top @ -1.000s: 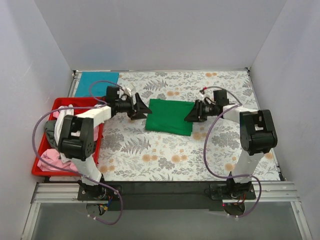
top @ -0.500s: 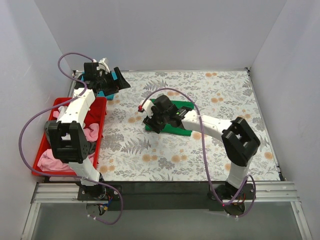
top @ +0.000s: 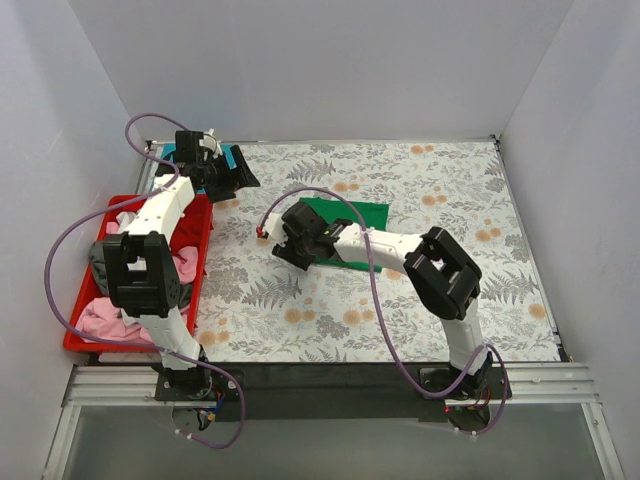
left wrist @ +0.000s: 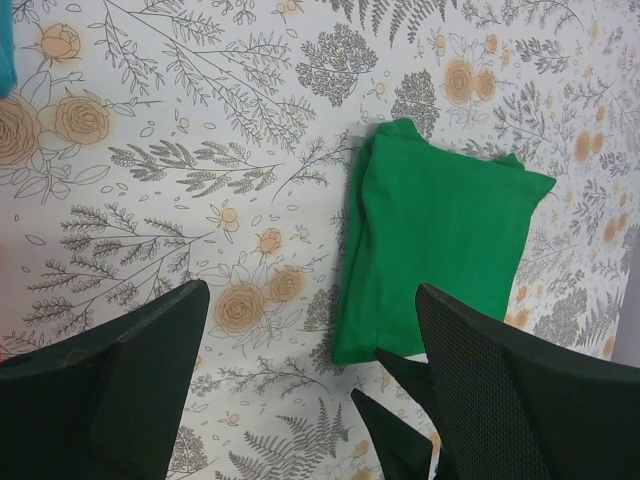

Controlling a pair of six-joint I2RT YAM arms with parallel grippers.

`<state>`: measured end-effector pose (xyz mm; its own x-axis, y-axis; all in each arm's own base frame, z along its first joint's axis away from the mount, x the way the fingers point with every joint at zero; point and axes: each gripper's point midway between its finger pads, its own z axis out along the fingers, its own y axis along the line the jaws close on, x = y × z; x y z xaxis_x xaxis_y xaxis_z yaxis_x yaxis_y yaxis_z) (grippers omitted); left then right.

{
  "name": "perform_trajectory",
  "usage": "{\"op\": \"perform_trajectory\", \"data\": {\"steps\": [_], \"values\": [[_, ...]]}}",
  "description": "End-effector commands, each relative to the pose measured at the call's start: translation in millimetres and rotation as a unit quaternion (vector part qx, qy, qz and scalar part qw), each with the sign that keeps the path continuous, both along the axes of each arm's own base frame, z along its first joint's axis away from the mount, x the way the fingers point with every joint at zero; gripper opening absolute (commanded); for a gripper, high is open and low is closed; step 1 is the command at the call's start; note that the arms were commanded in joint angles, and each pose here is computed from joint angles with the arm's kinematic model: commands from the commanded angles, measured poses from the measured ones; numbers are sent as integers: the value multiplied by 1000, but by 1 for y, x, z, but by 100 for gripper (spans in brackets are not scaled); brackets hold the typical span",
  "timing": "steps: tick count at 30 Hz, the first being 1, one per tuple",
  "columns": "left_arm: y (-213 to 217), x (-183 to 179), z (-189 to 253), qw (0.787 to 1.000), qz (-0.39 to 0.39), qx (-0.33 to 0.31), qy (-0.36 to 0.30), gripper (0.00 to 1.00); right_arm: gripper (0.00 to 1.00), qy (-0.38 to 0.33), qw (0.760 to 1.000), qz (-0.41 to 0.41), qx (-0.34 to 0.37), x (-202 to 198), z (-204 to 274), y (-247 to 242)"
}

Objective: Fold and stack the t-shirts
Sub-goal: Fold the tshirt, then neatly place the folded tshirt to the corner

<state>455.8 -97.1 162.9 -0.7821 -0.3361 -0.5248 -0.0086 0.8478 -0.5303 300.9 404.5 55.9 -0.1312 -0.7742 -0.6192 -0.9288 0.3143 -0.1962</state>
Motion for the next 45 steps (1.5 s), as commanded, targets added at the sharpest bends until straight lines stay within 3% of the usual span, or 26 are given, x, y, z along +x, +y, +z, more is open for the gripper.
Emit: {"op": "perform_trajectory", "data": {"steps": [1, 7, 10, 15, 20, 25, 28, 36, 45], "values": [[-1, -1, 6, 1000, 1, 0, -5, 84, 52, -27, 999, 10, 15, 13, 9, 16], [-4, -9, -5, 1000, 11, -16, 15, 84, 46, -1, 1000, 10, -2, 9, -24, 12], [-8, -11, -12, 999, 16, -34, 27, 84, 34, 7, 1000, 0, -9, 14, -38, 1], [-18, -12, -27, 995, 30, -74, 57, 84, 1, 21, 999, 7, 40, 21, -11, -3], [-41, -2, -25, 995, 26, -84, 48, 84, 1, 21, 993, 26, 116, 27, 36, -7], [-68, -5, -53, 986, 35, -129, 101, 88, 1, 19, 984, 35, 172, 31, 76, -12], [-88, -5, -64, 975, 43, -171, 132, 88, 1, 22, 983, 38, 180, 33, 79, -12], [-124, 2, -65, 961, 60, -248, 107, 89, 1, 22, 981, 46, 186, 37, 83, -8], [-141, -29, -104, 948, 97, -255, 166, 89, 1, 26, 978, 30, 203, 48, 91, 4]]}}
